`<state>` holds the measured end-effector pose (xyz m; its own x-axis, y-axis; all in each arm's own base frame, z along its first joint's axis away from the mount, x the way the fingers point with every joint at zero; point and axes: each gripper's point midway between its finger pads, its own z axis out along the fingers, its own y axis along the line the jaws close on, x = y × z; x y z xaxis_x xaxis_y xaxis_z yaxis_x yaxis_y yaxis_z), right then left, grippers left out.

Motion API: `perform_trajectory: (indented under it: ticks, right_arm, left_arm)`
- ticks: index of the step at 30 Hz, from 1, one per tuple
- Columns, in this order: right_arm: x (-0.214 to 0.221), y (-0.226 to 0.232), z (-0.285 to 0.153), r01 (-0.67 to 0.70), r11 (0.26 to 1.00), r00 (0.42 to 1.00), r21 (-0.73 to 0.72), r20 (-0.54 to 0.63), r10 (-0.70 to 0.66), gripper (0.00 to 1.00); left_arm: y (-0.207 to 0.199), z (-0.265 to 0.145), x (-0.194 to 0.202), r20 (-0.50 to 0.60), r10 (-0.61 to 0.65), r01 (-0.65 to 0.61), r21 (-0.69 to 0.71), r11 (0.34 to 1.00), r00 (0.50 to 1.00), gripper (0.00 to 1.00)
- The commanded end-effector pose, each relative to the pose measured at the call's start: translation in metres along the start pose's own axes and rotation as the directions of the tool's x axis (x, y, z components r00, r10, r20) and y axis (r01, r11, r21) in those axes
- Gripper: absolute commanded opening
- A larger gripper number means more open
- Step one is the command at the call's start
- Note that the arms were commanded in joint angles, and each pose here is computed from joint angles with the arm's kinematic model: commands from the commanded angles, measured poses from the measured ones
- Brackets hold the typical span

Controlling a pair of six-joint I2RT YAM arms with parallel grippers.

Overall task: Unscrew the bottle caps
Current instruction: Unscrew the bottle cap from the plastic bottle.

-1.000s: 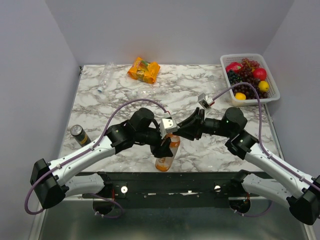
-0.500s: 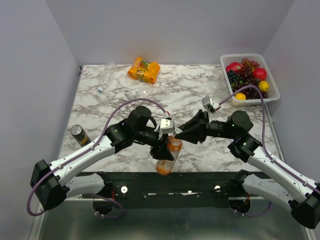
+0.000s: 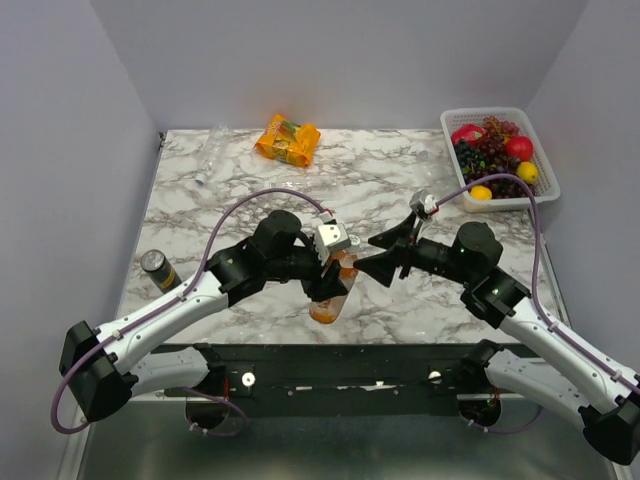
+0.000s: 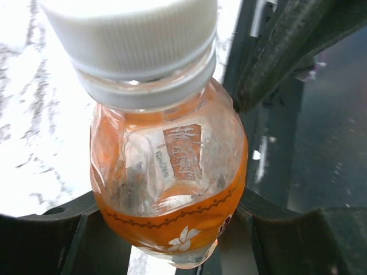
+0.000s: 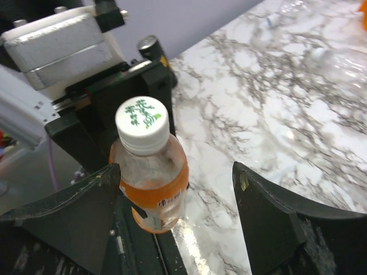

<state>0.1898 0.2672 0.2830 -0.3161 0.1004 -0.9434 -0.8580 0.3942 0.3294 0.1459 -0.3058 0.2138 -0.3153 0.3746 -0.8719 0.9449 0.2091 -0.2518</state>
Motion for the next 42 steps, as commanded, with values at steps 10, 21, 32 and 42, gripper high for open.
perform_trajectory:
  ticks: [10, 21, 32, 42]
  right_arm:
    - [-0.034, -0.024, -0.001, -0.177, 0.968, 0.965, 0.18, 0.225, 0.135, 0.65]
    - [-0.038, -0.018, 0.02, -0.202, 0.968, 0.96, 0.151, 0.224, 0.165, 0.59]
    - [-0.029, -0.035, 0.031, -0.215, 0.949, 0.963, 0.232, 0.213, 0.166, 0.62]
    - [-0.027, -0.031, 0.044, -0.217, 0.955, 0.963, 0.2, 0.203, 0.177, 0.63]
  left_arm:
    - [0.066, -0.013, -0.01, 0.017, -0.058, 0.06, -0.406, 0.912, 0.998, 0.39]
    - [0.059, 0.004, 0.004, -0.058, -0.068, 0.043, -0.362, 0.931, 0.996, 0.39]
    - [0.054, 0.01, 0.007, -0.072, -0.075, 0.047, -0.337, 0.94, 0.995, 0.39]
    - [0.053, 0.015, 0.014, -0.103, -0.081, 0.043, -0.331, 0.943, 0.991, 0.39]
